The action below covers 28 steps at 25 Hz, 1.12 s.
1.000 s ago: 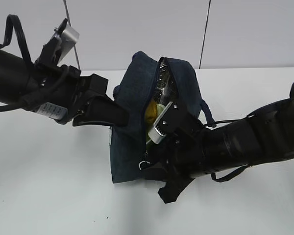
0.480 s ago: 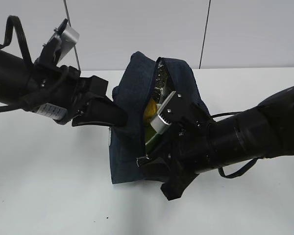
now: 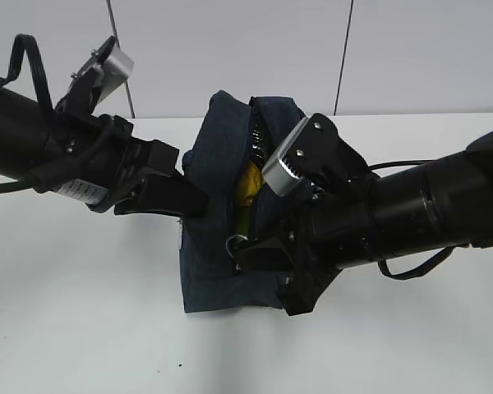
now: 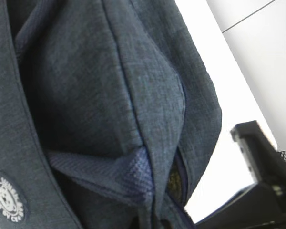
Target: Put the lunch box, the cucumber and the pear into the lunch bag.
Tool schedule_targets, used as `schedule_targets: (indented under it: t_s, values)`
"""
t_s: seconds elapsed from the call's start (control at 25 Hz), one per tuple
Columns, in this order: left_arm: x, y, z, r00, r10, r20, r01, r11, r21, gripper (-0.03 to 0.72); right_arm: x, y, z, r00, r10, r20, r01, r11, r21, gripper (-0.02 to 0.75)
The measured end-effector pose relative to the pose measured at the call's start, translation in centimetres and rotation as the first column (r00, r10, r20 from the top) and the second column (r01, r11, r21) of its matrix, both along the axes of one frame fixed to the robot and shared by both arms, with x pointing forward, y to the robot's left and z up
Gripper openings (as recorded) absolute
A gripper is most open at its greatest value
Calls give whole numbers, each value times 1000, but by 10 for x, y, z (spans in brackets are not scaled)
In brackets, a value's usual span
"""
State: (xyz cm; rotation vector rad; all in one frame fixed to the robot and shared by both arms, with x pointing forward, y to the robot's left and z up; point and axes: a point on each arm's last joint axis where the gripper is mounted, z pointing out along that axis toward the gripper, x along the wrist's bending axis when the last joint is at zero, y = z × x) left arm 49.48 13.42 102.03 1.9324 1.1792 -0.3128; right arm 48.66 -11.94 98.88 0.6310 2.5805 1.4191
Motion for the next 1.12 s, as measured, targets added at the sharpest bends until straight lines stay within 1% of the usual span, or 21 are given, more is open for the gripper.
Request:
schedule_targets:
  t_s: [0.16, 0.4, 0.48, 0.56, 0.76, 0.92, 1.04, 1.12]
  values:
    - [0, 0, -1, 1000, -11, 7, 11, 1000, 12, 97, -2, -2, 9, 1000, -8, 28, 8, 1000, 10, 6]
    - [-4, 0, -1, 998, -60, -2, 60, 998, 17, 312, -1, -3, 13, 998, -39, 39, 39, 999, 18, 6]
    - [-6, 0, -2, 997, -77, -4, 77, 997, 26, 344, 0, -3, 13, 998, -54, 31, 53, 998, 31, 6]
    - [-6, 0, -2, 996, -84, -7, 84, 996, 28, 357, 0, -3, 14, 997, -66, 27, 65, 997, 43, 6]
    - [-6, 0, -2, 996, -89, -5, 89, 996, 30, 359, 1, -2, 16, 997, -78, 20, 77, 995, 65, 6]
    - [-5, 0, -2, 997, -77, 4, 77, 996, 33, 359, -3, -4, 27, 996, -81, 46, 76, 993, 88, 6]
    - [-3, 1, -2, 997, -69, 22, 68, 997, 40, 336, -6, -6, 36, 994, -83, 71, 75, 992, 105, 6]
    - [-3, 0, -3, 997, -69, 27, 68, 997, 35, 301, -7, -6, 39, 993, -85, 79, 76, 991, 113, 6]
